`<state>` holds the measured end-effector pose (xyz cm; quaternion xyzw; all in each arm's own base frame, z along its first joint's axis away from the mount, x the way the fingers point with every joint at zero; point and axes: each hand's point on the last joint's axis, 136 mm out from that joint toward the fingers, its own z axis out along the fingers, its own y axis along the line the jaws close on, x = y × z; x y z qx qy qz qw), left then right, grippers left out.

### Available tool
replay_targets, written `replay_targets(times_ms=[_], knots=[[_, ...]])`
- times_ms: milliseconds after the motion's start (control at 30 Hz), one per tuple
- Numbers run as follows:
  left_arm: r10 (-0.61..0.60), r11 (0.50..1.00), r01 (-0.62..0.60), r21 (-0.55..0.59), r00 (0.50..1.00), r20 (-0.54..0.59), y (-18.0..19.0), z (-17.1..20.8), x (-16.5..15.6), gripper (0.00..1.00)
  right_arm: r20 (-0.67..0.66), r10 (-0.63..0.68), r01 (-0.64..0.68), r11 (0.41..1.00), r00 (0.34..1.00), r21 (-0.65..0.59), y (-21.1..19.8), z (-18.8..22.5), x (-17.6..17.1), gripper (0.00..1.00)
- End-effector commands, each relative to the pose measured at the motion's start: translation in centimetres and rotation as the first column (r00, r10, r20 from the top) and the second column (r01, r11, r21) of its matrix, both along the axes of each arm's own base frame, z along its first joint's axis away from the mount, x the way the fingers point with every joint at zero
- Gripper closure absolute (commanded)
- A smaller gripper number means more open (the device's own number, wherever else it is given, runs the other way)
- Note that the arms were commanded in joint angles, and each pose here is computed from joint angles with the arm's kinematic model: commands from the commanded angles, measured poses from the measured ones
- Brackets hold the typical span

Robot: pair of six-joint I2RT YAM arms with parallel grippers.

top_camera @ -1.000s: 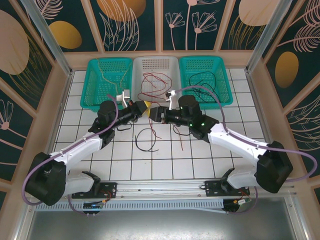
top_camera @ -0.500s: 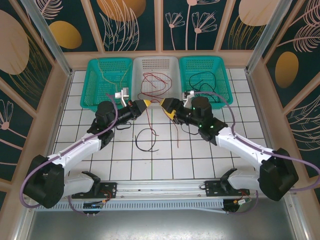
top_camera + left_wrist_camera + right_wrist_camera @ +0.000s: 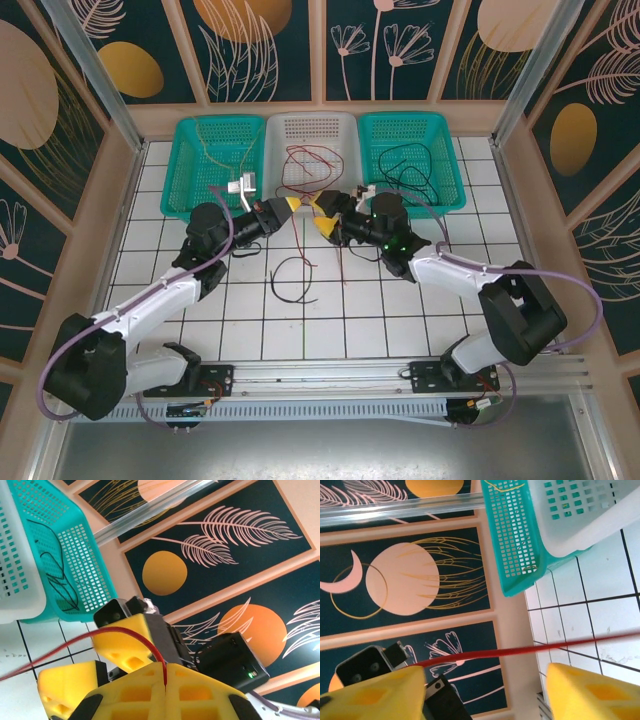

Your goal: Untangle the cables

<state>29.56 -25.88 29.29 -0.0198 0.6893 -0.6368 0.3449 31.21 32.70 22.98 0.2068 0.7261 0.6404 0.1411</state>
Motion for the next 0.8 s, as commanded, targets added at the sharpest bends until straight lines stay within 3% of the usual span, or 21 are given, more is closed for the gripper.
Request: replay_targets(times_ms=[0, 100, 300, 467, 700, 767], knots=[[-0.027, 1.0, 0.026, 0.01, 0.994, 0.102, -0.1, 2.0, -1.1, 1.0, 0.084, -0.025, 0.022, 0.999, 0.996, 0.037, -0.3, 3.6, 1.1, 0.46], [-0.039, 0.999, 0.037, 0.021, 0.993, 0.111, -0.1, 1.9, -1.4, 1.0, 0.106, -0.034, 0.032, 0.999, 0.994, 0.013, -0.6, 4.1, 1.4, 0.5], [-0.049, 0.999, 0.047, 0.016, 0.987, 0.152, 0.0, 2.8, -1.8, 1.0, 0.12, 0.029, -0.039, 0.996, 0.992, 0.086, 0.8, 5.5, 0.9, 0.25], [-0.036, 0.999, 0.033, 0.022, 0.977, 0.209, 0.1, 3.6, -1.9, 1.0, 0.105, 0.087, -0.105, 0.979, 0.991, 0.173, 2.3, 5.7, -0.9, 0.15], [-0.05, 0.998, 0.044, 0.033, 0.972, 0.23, -0.1, 3.2, -1.9, 1.0, 0.076, 0.104, -0.121, 0.958, 0.992, 0.259, 2.9, 5.7, -1.6, 0.15], [-0.057, 0.998, 0.05, 0.038, 0.971, 0.231, -0.1, 3.2, -2.1, 1.0, 0.082, 0.099, -0.117, 0.959, 0.992, 0.259, 2.7, 5.8, -1.3, 0.21]])
